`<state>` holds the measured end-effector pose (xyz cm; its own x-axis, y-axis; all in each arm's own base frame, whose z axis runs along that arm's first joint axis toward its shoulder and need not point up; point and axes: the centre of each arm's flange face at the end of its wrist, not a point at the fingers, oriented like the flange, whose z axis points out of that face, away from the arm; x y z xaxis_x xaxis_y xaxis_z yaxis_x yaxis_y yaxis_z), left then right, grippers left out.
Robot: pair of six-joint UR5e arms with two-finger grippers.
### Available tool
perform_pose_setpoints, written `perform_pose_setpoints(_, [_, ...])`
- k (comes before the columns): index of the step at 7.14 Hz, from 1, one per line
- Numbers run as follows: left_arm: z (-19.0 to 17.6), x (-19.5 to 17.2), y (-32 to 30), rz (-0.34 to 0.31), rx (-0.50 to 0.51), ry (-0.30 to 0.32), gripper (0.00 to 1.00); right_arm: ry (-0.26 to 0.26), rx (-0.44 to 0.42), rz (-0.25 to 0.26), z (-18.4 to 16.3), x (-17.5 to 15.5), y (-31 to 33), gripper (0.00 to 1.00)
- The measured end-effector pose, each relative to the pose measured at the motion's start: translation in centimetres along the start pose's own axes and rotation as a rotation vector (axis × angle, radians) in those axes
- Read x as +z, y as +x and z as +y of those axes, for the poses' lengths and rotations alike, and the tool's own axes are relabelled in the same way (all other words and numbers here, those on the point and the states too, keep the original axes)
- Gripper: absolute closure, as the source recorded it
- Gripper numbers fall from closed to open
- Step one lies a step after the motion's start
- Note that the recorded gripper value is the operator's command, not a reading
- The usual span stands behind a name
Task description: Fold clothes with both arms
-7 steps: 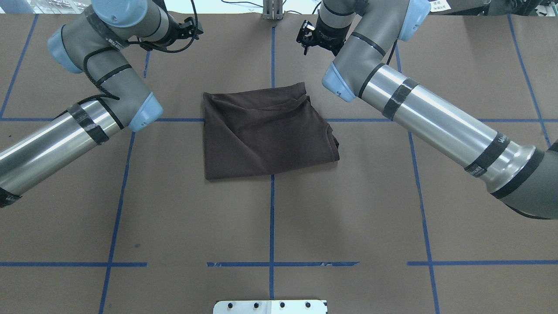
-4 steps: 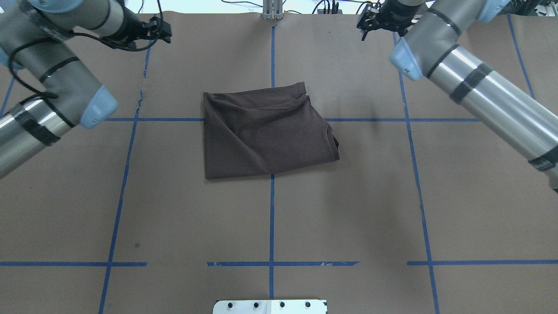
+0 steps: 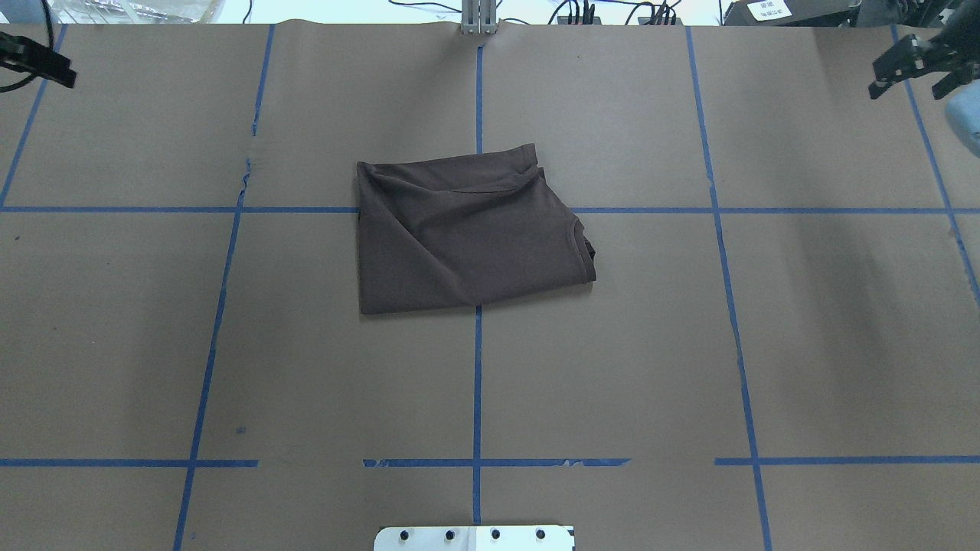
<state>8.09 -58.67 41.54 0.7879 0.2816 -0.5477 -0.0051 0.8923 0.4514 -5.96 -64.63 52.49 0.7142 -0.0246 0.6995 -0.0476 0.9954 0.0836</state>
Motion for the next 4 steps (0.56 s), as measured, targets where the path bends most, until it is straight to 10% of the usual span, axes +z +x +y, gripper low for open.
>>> perform_pose_setpoints(2, [7.9, -1.3, -10.8, -0.002, 0.249, -0.081, 0.0, -0.032, -0.049, -0.003, 8.1, -0.3, 9.8, 0.0])
perform_pose_setpoints(4, [12.5, -0.5, -14.9, 0.003, 0.266, -0.127, 0.0, -0.064, -0.012, 0.006, 14.1, -0.3, 13.8, 0.0])
